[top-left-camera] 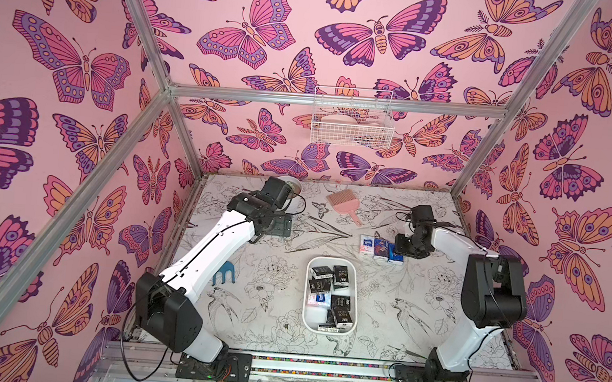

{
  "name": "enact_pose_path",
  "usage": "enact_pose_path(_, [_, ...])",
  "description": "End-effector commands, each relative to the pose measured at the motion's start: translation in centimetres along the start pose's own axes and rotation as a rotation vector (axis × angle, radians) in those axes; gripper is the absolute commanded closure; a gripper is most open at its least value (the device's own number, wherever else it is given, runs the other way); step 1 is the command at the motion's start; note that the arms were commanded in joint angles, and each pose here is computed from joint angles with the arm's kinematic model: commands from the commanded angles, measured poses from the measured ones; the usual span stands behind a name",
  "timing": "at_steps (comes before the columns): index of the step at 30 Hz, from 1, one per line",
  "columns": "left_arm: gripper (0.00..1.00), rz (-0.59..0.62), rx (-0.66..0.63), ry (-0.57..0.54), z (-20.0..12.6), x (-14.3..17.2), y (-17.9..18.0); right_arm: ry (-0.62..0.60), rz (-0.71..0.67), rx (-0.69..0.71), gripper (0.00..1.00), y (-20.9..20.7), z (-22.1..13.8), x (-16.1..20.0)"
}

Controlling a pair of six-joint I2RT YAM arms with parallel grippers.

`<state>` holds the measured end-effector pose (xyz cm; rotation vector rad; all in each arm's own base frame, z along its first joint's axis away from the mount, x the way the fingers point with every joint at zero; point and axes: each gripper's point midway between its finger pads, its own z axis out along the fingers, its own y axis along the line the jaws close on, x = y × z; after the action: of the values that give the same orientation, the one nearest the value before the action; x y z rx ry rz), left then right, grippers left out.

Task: Take the pocket tissues out of the storage box
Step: Place the pocket tissues at the center of the board, then pick up the pocket tissues from the storage box.

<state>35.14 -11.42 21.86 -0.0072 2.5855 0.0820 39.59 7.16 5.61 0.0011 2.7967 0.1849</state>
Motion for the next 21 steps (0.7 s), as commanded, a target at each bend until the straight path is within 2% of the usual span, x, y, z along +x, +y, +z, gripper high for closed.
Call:
enact_pose_path(1, [0.0,-0.004,-0.01,0.007,-0.2,0.4,0.3,-0.057,0.007,-0.054,0.49,1.3,-2.9,-1.4])
enact_pose_path(6, [0.0,-0.005,0.0,0.009,-0.2,0.5,0.1,-0.068,-0.038,-0.086,0.48,3.7,-5.0,-0.6])
enact_pose_path(8, [0.0,-0.006,0.005,0.013,-0.2,0.5,0.0,-0.077,-0.114,-0.143,0.47,7.2,-6.4,0.9])
enact_pose_path(11, [0.0,-0.008,0.013,0.024,0.0,0.7,-0.2,-0.095,-0.272,-0.24,0.45,13.1,-8.6,3.9])
enact_pose_path(16, [0.0,-0.019,0.027,0.044,0.4,1.1,-0.6,-0.066,-0.617,-0.388,0.42,22.1,-10.5,11.6])
enact_pose_path(19, [0.0,-0.02,0.021,0.042,0.4,1.1,-0.4,-0.032,-0.835,-0.45,0.42,25.3,-10.4,16.5])
enact_pose_path(21, [0.0,-0.021,0.017,0.035,0.2,1.0,-0.3,-0.012,-0.915,-0.459,0.42,26.2,-9.8,18.4])
